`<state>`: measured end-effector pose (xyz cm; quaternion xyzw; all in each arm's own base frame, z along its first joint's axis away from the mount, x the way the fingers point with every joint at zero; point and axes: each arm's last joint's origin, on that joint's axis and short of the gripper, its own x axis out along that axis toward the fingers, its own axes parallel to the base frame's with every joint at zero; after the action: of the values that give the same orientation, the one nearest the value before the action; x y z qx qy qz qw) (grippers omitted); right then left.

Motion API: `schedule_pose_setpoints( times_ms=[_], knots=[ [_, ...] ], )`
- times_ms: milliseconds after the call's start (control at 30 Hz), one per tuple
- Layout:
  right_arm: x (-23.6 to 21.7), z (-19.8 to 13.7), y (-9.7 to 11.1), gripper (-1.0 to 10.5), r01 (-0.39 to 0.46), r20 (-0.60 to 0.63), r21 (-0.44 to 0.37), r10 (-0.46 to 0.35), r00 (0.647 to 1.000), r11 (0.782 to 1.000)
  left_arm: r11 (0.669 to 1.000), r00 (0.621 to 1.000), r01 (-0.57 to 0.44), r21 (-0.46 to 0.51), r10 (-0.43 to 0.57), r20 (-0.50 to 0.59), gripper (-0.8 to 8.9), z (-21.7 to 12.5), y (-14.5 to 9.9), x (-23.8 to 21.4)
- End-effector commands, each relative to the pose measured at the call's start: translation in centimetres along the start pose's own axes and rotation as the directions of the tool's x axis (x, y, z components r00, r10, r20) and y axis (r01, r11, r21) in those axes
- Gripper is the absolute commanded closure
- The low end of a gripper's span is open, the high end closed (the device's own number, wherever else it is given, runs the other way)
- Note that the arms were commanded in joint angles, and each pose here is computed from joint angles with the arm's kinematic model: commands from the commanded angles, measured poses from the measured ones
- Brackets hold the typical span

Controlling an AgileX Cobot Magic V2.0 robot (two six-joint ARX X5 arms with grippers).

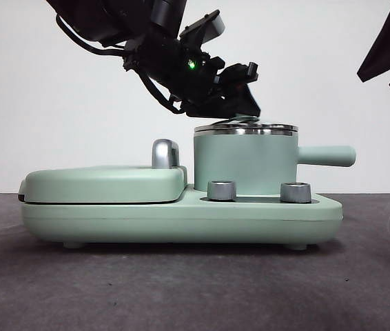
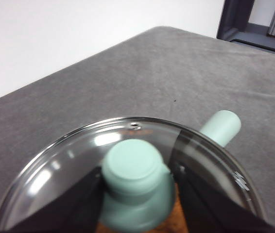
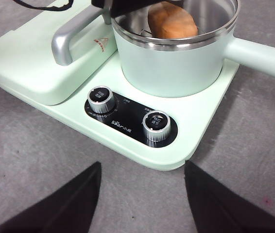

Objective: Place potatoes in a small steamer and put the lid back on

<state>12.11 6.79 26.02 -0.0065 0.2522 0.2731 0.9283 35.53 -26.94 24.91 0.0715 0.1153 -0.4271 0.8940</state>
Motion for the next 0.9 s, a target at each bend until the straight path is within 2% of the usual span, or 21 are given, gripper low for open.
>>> schedule_pose_setpoints(
  times_ms=[33, 200, 333, 467, 633, 733, 900],
  knots=[
    [0.1, 0.1, 0.1, 6.8, -0.005, 0.002, 0.008, 0.005, 1.000, 1.000, 1.000, 1.000, 0.024, -0.013, -0.024, -0.015, 5.36, 0.1, -0.5, 0.1],
    [-0.1, 0.1, 0.1, 6.8, -0.006, 0.009, 0.007, 0.005, 1.000, 1.000, 0.999, 1.000, 0.019, -0.025, -0.019, -0.020, 5.37, 2.5, -0.6, -2.3],
    [-0.2, 0.1, 0.1, 6.8, -0.006, 0.017, 0.006, 0.006, 1.000, 1.000, 0.993, 0.998, -0.005, -0.114, -0.002, -0.055, 5.37, 4.2, 0.0, -5.2],
    [-0.3, 0.1, 0.1, 6.8, -0.010, 0.021, 0.006, 0.010, 1.000, 1.000, 0.971, 0.994, -0.057, -0.231, 0.034, -0.106, 5.37, 5.3, 1.2, -8.2],
    [-0.3, 0.1, 0.2, 6.8, -0.035, 0.016, 0.006, 0.035, 0.999, 0.999, 0.953, 0.989, -0.117, -0.278, 0.088, -0.116, 5.37, 6.3, 2.4, -12.0],
    [-0.3, 0.0, 0.2, 6.8, -0.044, 0.010, 0.007, 0.044, 0.999, 0.999, 0.949, 0.988, -0.143, -0.283, 0.118, -0.102, 5.37, 6.1, 2.5, -14.5],
    [-0.3, 0.0, 0.2, 6.8, -0.043, 0.002, 0.008, 0.043, 0.999, 0.999, 0.932, 0.980, -0.188, -0.309, 0.158, -0.118, 5.37, 3.5, 1.8, -18.6]
  ],
)
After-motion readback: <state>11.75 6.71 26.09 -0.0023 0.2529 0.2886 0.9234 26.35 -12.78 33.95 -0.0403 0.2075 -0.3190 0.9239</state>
